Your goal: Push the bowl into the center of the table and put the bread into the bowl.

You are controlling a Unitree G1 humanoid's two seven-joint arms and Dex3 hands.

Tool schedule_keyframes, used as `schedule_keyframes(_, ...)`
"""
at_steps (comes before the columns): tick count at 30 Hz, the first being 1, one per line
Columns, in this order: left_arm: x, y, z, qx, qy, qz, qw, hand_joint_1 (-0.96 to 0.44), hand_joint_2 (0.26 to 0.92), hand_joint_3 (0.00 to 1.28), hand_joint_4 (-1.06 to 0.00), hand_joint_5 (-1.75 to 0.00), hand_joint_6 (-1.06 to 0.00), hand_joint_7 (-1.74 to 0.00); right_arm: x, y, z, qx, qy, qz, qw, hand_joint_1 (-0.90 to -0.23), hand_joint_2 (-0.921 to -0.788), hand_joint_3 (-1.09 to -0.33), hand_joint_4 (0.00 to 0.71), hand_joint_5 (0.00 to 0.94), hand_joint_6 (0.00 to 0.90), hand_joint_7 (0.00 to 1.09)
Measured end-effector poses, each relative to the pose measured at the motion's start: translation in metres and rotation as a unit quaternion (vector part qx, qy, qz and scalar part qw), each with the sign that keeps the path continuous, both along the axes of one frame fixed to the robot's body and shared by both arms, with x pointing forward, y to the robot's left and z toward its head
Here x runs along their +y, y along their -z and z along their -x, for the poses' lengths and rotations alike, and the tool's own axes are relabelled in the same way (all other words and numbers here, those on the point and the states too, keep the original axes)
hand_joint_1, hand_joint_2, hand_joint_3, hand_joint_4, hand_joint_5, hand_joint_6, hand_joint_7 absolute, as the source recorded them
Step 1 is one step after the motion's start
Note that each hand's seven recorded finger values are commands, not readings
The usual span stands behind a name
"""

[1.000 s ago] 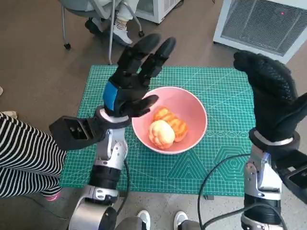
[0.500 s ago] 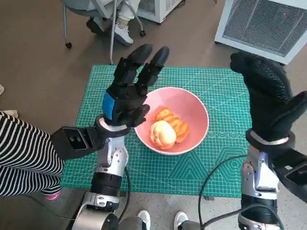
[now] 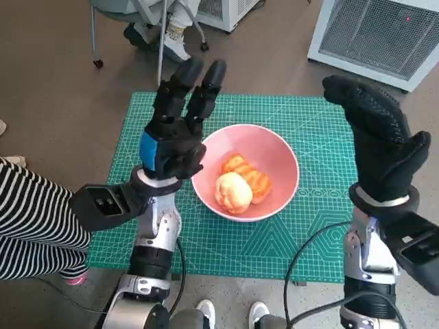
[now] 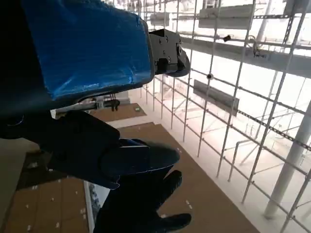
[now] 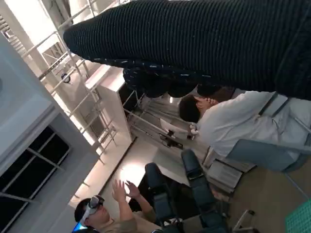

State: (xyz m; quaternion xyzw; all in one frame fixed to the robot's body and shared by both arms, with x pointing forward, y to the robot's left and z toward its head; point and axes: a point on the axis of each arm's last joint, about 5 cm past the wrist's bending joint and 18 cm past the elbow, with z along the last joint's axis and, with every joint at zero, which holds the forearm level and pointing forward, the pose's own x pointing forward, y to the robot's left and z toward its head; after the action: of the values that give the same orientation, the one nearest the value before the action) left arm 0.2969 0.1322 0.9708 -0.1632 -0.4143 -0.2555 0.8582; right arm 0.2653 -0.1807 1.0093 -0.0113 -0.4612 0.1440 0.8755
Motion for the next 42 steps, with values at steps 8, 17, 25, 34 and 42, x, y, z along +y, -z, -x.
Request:
schedule_keyframes(8, 0.0075, -0.0013, 0.0000, -0.009, -0.012, -0.009, 1.000, -0.67, 0.921, 0.51, -0.02, -0.01, 0.00, -0.34, 0.0000, -0.0003, 0.0001, 0.000, 0.007, 0.003, 1.0000, -0.643, -0.921, -0.693, 0.143, 0.000, 0.026, 0.46)
schedule_keyframes(17, 0.0091, -0.0014, -0.0006, -0.012, -0.009, -0.018, 1.000, -0.70, 0.921, 0.52, -0.04, -0.02, 0.00, -0.34, -0.0007, -0.0018, 0.0007, -0.002, 0.018, 0.012, 0.9998, -0.641, -0.921, -0.691, 0.145, 0.001, 0.029, 0.45)
schedule_keyframes(25, 0.0072, -0.0010, -0.0035, -0.007, -0.002, -0.020, 1.000, -0.70, 0.921, 0.51, -0.05, -0.02, 0.00, -0.37, -0.0023, -0.0026, 0.0011, -0.002, 0.024, 0.012, 0.9996, -0.643, -0.921, -0.689, 0.146, 0.001, 0.028, 0.45)
schedule_keyframes(34, 0.0052, -0.0001, -0.0050, 0.004, 0.010, -0.022, 1.000, -0.71, 0.921, 0.48, -0.07, -0.03, 0.00, -0.41, -0.0033, -0.0023, 0.0029, 0.002, 0.030, 0.007, 0.9995, -0.647, -0.921, -0.686, 0.146, 0.001, 0.032, 0.44)
schedule_keyframes(42, 0.0046, 0.0001, -0.0054, 0.005, 0.019, -0.027, 0.999, -0.71, 0.921, 0.47, -0.09, -0.04, 0.00, -0.44, -0.0032, -0.0007, 0.0036, 0.007, 0.035, 0.005, 0.9993, -0.648, -0.921, -0.686, 0.146, 0.001, 0.036, 0.44)
